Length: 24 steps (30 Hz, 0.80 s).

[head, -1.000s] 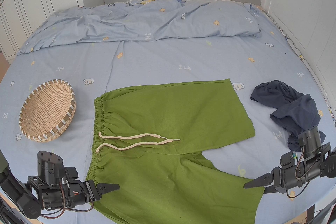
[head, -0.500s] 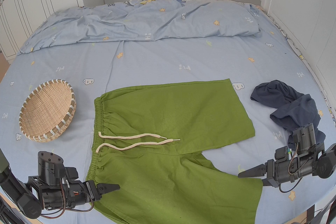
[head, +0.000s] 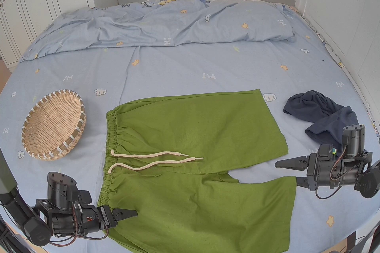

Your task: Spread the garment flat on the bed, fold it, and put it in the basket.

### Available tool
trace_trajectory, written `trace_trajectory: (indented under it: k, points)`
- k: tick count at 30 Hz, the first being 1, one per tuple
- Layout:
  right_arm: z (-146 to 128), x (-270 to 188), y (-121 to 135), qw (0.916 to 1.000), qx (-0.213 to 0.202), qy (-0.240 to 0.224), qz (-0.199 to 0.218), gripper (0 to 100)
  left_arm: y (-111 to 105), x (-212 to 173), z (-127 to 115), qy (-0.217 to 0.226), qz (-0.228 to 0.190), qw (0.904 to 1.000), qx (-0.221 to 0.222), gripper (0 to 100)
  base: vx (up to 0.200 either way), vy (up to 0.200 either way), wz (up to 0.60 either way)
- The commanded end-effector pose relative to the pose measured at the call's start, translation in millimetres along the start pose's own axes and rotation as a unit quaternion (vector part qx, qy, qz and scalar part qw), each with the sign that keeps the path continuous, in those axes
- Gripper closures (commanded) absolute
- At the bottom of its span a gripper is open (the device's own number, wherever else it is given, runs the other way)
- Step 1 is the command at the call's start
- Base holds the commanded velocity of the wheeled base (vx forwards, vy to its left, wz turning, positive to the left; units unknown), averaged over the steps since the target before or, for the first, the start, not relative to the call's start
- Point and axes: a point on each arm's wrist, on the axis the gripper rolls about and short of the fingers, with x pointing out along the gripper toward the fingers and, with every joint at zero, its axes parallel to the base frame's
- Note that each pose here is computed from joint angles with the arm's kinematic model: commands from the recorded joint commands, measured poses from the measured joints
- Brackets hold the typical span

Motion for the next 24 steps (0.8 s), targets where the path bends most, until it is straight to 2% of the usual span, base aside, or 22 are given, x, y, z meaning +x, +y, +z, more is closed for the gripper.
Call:
trace_trajectory:
  k: [1, 8, 13, 16, 24]
  points:
    - [4, -9, -1, 0.9997, -0.005, -0.025, 0.002, 0, 5, 1, -5, 0.014, 0.013, 0.9998, -0.006, 0, 0.0, 0.0, 0.0]
    - [5, -42, 9, 0.9946, -0.031, -0.095, 0.029, 0, 6, 3, -6, 0.018, 0.017, 0.9997, -0.007, 0, 0.0, 0.0, 0.0]
    - [-6, -59, 21, 0.9919, -0.049, -0.108, 0.046, 0, 6, 3, -6, 0.019, 0.016, 0.9997, -0.007, 0, 0.0, 0.0, 0.0]
    - [-9, -60, 17, 0.9935, -0.038, -0.101, 0.036, 0, 6, 3, -6, 0.018, 0.017, 0.9997, -0.007, 0, 0.0, 0.0, 0.0]
    - [3, -76, 1, 0.9886, -0.011, -0.15, 0.005, 0, 6, 2, -6, 0.018, 0.017, 0.9997, -0.007, 0, 0.0, 0.0, 0.0]
